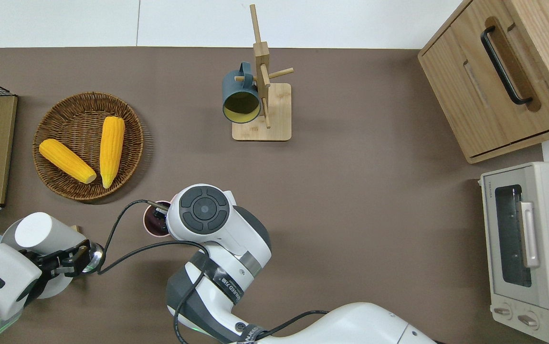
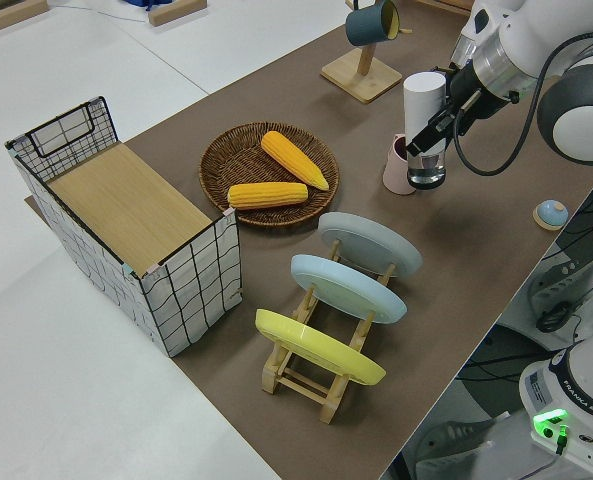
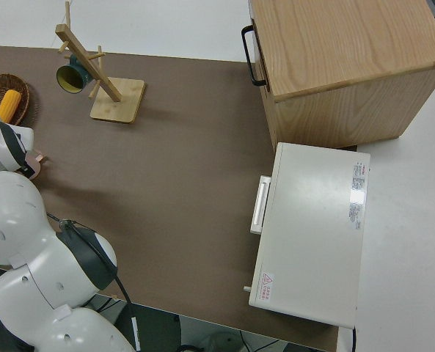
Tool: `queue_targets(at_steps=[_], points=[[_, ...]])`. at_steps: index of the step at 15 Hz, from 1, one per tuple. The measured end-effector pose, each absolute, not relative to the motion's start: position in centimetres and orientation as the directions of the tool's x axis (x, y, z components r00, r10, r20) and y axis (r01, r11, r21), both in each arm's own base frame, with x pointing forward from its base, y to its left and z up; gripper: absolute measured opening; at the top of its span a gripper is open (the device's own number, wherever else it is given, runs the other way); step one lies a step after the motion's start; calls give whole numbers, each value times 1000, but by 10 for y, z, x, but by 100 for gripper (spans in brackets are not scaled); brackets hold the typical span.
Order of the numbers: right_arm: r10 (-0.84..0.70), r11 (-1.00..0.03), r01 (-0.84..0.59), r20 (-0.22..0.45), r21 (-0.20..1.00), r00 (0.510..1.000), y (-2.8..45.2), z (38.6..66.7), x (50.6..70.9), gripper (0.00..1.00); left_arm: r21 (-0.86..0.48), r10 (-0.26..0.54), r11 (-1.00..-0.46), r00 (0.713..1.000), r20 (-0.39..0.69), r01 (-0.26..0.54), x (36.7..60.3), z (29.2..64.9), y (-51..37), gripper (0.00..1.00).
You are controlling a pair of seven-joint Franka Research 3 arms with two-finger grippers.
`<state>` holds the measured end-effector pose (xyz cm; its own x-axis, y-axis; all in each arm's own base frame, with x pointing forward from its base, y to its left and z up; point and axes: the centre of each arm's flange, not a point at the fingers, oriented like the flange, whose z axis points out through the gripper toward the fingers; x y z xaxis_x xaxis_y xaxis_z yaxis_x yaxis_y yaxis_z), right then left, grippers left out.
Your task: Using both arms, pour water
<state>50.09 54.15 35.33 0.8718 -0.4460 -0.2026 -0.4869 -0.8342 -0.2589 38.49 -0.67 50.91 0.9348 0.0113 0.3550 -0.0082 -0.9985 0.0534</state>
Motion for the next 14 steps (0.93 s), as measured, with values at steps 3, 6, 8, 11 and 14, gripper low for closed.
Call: queue_targets(at_steps=[3,6,8,11,14], points=[[-454,-829,-494,-200,-261,868,540,364,507,98,54,11,-999,937,350,-8,384,508,-7,63],[-463,-850,-497,-206,-173,862,520,403,529,99,54,-6,-998,940,341,-27,384,507,-14,63],[-406,-892,-433,-193,-130,893,500,421,542,99,65,-21,-997,944,329,-45,382,505,-25,63],[-108,-991,-119,-151,-60,983,424,468,573,99,79,-43,-994,947,317,-72,379,500,-41,63],[195,-981,195,-179,-17,964,305,515,604,99,81,-55,-993,951,305,-84,377,494,-45,63]])
